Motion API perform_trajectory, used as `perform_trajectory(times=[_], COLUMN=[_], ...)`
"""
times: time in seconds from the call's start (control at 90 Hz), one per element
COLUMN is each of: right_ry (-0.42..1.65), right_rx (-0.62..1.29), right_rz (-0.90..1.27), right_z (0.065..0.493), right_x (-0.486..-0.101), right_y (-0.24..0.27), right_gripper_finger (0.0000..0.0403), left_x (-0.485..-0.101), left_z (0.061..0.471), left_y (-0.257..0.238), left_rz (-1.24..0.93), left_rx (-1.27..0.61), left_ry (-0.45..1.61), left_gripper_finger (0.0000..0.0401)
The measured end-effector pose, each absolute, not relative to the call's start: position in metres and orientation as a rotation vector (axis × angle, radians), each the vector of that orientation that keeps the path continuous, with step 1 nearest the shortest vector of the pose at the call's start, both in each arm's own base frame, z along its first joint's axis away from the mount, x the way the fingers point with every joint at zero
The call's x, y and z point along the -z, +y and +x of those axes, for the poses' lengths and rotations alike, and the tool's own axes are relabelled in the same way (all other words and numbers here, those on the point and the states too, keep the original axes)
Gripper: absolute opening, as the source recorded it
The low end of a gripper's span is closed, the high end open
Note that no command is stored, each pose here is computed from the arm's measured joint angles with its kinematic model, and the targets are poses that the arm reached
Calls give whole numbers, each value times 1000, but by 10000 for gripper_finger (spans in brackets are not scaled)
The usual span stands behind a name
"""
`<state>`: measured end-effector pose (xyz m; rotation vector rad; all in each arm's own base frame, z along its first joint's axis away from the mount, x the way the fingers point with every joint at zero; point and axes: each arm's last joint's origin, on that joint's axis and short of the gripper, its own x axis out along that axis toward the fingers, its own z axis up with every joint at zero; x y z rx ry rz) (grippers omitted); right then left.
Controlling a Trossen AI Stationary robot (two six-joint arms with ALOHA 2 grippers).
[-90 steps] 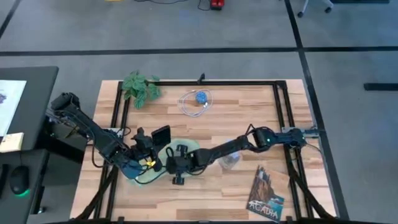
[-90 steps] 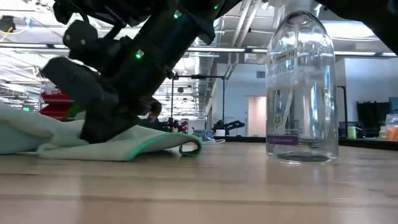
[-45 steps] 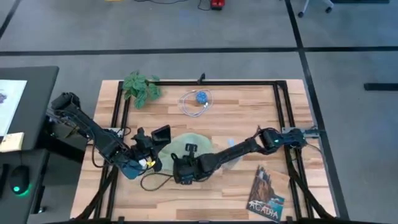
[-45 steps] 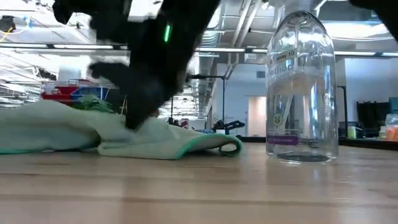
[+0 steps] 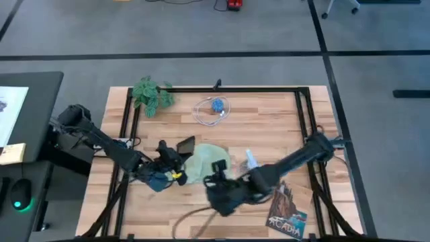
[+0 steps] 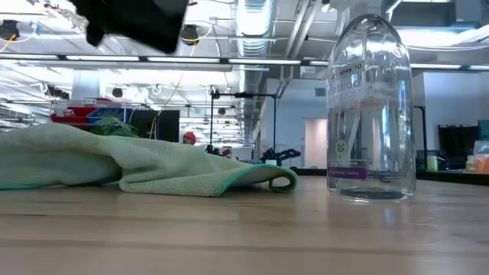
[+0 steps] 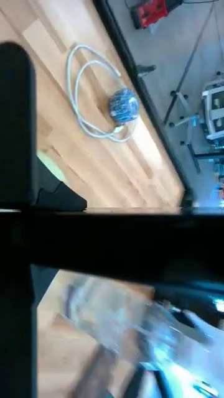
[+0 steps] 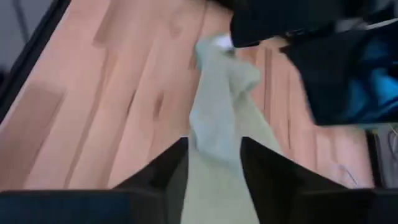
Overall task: Apply microfiber cloth
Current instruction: Adjust the light green microfiber cloth
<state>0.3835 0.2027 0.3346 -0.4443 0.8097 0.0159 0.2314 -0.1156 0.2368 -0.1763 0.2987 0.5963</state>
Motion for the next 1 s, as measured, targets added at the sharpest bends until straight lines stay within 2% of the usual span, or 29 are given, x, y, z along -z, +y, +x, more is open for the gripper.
perform_trajectory(times=[0.178, 0.4, 0.544, 0.656, 0.844, 1.0], right_ry=[829, 801, 792, 775, 659, 537], right_rx=[-59, 15, 108, 170, 151, 114], right_rz=[-386, -283, -160, -64, 63, -18], right_z=[304, 217, 171, 148, 131, 142], right_x=[-390, -401, -371, -336, -278, -252], right_y=[210, 216, 207, 188, 155, 130], right_gripper_finger=[176, 170, 168, 183, 239, 292], left_x=[-217, -190, -176, -172, -171, -167], left_z=[269, 304, 320, 327, 329, 324], left_y=[-107, -88, -78, -75, -68, -61], left_rz=[-155, -166, -177, -158, -170, -204], left_rx=[-560, -513, -477, -451, -466, -463], left_ry=[319, 337, 329, 305, 300, 245], left_gripper_finger=[5, 5, 5, 5, 6, 7])
